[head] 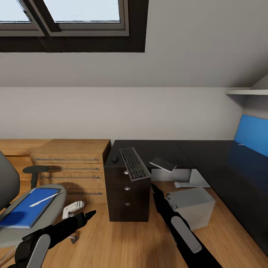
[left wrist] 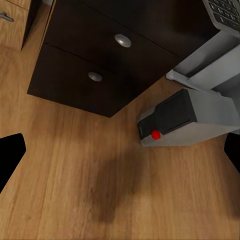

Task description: In the bedroom, organize the workspace by keeping the computer under the desk, ensuring the monitor is on the desk, placing the keyboard on the desk next to the monitor, placing the mouse on the desk next to the keyboard, moving the folder from the swivel chair onto the desk next to the mouse, stacking the notebook on top of the folder with the pen on top of the notebook, and positioning the swivel chair next to the desk.

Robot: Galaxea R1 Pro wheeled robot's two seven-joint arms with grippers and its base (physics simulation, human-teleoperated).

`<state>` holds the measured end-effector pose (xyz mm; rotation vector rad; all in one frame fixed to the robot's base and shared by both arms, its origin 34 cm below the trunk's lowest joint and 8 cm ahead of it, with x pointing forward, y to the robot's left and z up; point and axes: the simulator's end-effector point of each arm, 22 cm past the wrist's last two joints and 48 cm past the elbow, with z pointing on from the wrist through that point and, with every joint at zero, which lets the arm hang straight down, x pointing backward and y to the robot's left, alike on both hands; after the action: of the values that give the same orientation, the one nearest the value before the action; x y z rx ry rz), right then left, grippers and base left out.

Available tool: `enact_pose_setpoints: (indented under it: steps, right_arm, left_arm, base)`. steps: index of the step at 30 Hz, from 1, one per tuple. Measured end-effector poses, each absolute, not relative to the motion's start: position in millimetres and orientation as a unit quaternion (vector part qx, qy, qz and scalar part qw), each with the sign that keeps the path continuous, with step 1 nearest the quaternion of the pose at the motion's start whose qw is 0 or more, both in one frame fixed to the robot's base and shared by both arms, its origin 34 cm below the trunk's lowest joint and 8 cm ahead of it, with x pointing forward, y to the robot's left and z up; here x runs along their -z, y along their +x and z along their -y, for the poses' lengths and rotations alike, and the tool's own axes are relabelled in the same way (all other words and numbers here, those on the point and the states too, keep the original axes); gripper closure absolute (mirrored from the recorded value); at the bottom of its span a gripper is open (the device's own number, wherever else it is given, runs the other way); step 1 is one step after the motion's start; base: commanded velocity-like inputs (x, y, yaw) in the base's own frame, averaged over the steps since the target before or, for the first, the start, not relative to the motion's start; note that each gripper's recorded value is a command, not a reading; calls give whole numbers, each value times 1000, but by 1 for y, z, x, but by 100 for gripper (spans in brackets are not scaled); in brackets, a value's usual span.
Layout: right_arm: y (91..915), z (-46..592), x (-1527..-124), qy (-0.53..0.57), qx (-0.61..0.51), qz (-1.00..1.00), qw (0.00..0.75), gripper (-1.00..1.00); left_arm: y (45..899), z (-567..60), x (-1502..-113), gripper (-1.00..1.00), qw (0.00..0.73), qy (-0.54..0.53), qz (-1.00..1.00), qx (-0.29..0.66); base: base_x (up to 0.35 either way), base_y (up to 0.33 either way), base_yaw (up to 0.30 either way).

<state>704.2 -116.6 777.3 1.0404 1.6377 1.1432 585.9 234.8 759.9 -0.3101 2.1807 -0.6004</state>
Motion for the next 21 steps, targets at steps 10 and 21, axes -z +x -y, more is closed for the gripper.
enact_pose_setpoints:
  steps: [10, 21]
  right_arm:
    - [701, 116, -759, 416, -459, -657, 429, -100]
    - [699, 116, -742, 416, -458, -658, 429, -100]
  left_arm:
    - [584, -233, -742, -100, 416, -123, -868, 240]
    - [580, -234, -726, -100, 412, -124, -870, 241]
  base:
    - [0, 0, 0]
    - [0, 0, 0]
